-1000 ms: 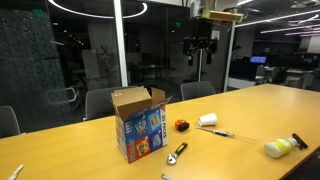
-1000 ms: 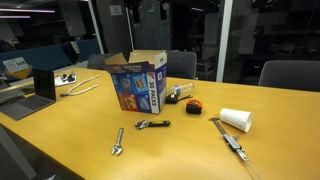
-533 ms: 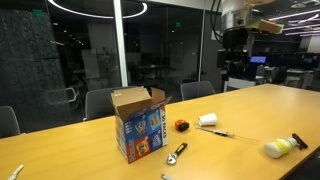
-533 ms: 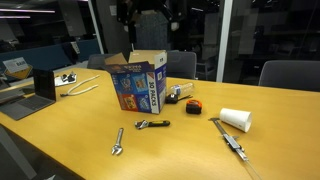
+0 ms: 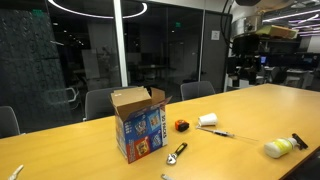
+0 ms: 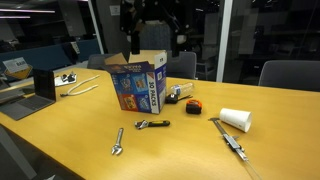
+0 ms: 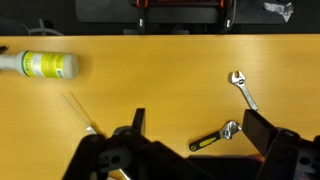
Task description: Put the green plush toy in the blue box
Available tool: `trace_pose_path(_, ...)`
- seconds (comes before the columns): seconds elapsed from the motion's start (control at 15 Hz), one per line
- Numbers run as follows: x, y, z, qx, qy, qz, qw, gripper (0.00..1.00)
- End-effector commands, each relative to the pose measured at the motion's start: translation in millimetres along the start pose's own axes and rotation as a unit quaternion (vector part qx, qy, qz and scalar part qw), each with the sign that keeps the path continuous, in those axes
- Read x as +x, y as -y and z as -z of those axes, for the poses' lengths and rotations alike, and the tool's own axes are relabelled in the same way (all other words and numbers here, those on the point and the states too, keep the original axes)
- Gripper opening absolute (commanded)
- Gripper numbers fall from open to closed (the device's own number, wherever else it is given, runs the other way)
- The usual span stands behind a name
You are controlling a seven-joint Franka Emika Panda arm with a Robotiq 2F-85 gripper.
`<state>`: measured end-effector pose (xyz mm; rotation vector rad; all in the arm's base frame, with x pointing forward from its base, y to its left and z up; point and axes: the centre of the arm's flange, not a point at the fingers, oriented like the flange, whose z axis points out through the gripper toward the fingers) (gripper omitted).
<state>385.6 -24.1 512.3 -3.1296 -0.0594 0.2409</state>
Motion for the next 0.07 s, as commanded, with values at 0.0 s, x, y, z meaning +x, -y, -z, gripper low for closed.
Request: trace_pose_path(0.0,0.0,0.0,-0.1,0.0,0.0,-0.001,1.0,1.0)
